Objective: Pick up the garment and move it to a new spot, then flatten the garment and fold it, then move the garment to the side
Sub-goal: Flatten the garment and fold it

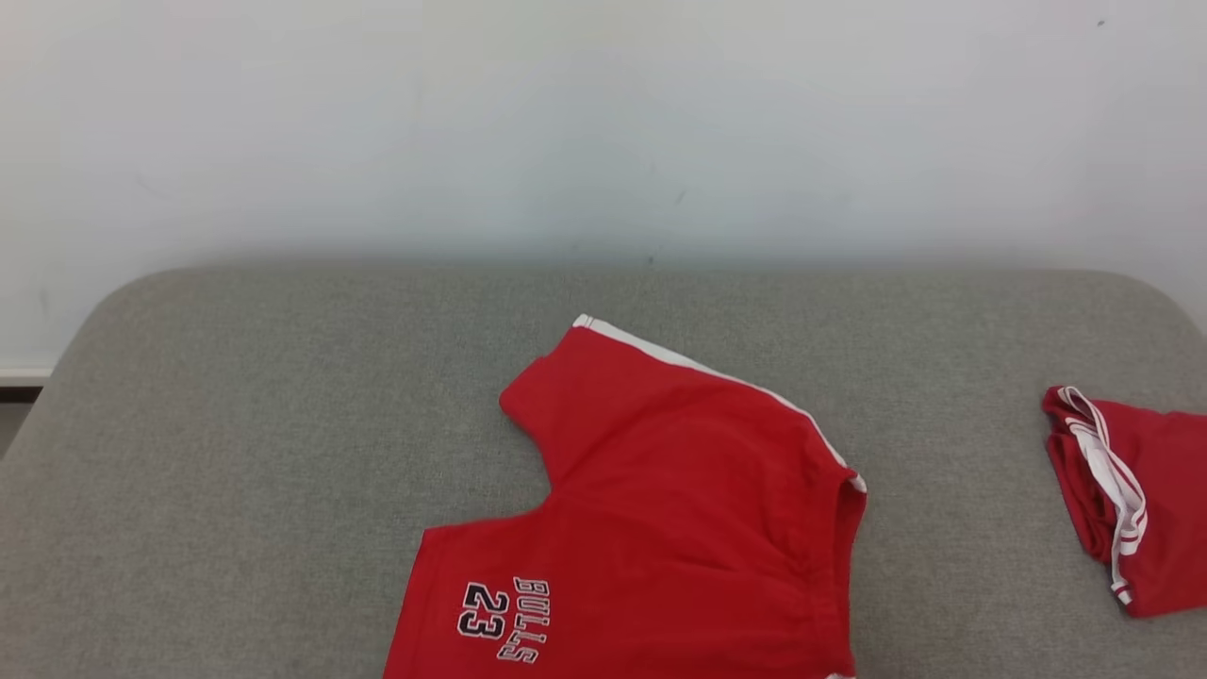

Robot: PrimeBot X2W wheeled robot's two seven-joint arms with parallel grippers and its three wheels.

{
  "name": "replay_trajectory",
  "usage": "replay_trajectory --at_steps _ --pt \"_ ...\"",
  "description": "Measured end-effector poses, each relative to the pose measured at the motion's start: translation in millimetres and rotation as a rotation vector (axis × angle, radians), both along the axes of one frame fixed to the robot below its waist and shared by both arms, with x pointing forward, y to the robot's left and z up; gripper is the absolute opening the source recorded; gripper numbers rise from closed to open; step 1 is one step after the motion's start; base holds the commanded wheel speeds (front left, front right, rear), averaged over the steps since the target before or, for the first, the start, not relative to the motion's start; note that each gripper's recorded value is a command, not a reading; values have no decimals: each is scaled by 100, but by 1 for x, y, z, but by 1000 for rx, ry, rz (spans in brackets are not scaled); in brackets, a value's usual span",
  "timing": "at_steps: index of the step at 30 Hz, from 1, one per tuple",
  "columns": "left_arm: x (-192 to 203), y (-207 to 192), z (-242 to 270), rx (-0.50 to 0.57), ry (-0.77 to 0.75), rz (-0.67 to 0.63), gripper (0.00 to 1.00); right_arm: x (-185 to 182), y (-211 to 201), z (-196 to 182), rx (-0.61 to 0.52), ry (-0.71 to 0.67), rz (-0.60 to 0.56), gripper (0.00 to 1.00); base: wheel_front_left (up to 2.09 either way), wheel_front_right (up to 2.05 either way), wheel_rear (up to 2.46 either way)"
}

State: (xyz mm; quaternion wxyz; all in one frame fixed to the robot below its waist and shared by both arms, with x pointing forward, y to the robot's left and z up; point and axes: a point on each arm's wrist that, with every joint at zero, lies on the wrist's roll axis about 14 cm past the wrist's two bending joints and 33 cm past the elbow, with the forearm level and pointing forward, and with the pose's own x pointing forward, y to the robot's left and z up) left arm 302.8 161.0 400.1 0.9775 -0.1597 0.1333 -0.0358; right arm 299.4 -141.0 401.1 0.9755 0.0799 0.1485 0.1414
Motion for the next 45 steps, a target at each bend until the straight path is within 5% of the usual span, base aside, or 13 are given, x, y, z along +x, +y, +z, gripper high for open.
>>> replay_trajectory --at_steps 17,33,45 --pt "4 -11 5 -14 -15 -28 0 -13 -6 -5 18 20 -38 0 0 0 0" --pt "153 -67 106 102 -343 -256 0 80 2 71 256 -195 -137 0 0 0 0" --pt "251 -97 99 221 -354 -330 0 122 -50 57 289 -192 -352 0 0 0 0"
